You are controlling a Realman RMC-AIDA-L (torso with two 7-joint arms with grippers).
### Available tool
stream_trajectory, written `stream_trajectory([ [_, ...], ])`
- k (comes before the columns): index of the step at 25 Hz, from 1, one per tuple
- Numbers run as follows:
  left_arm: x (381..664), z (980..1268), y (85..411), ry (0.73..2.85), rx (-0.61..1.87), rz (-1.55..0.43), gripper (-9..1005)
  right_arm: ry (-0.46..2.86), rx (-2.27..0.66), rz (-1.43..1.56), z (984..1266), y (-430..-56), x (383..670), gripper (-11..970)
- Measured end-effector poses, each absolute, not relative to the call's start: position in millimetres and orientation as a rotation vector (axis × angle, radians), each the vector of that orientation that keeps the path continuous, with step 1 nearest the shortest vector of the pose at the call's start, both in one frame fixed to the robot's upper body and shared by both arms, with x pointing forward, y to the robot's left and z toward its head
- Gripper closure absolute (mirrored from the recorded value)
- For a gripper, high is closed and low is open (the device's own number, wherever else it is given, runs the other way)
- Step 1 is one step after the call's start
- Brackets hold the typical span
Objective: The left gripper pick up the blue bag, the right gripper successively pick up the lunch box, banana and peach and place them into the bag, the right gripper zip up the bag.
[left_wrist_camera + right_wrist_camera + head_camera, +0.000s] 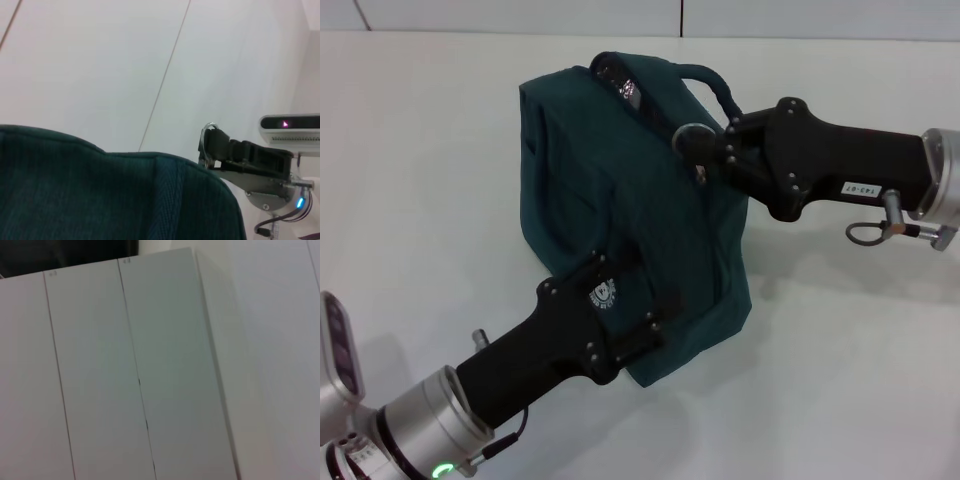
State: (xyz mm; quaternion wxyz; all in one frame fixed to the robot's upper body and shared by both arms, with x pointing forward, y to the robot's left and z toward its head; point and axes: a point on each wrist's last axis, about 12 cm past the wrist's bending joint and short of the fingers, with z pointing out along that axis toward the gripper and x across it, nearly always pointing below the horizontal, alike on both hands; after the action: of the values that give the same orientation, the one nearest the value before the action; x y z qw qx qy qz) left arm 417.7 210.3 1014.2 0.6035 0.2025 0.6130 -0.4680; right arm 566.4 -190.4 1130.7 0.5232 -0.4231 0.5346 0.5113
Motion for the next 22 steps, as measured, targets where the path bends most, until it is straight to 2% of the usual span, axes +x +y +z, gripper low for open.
stream_trajectory([
  [7, 417.0, 1013.8, 210.9, 1.422, 0.470, -1.086, 185, 1.273, -1.033, 1.225, 1132.0, -181.4, 568.7, 946],
  [10, 419.2, 1012.1, 209.8, 1.441, 0.466, -1.075, 100, 1.258, -1.044, 1.239, 1133.1, -175.1, 568.1, 946],
  [22, 430.7, 1007.0, 204.3, 1.524, 0.423, -1.072, 132, 1.263, -1.051, 1.224, 1130.2, -169.7, 568.0, 945],
])
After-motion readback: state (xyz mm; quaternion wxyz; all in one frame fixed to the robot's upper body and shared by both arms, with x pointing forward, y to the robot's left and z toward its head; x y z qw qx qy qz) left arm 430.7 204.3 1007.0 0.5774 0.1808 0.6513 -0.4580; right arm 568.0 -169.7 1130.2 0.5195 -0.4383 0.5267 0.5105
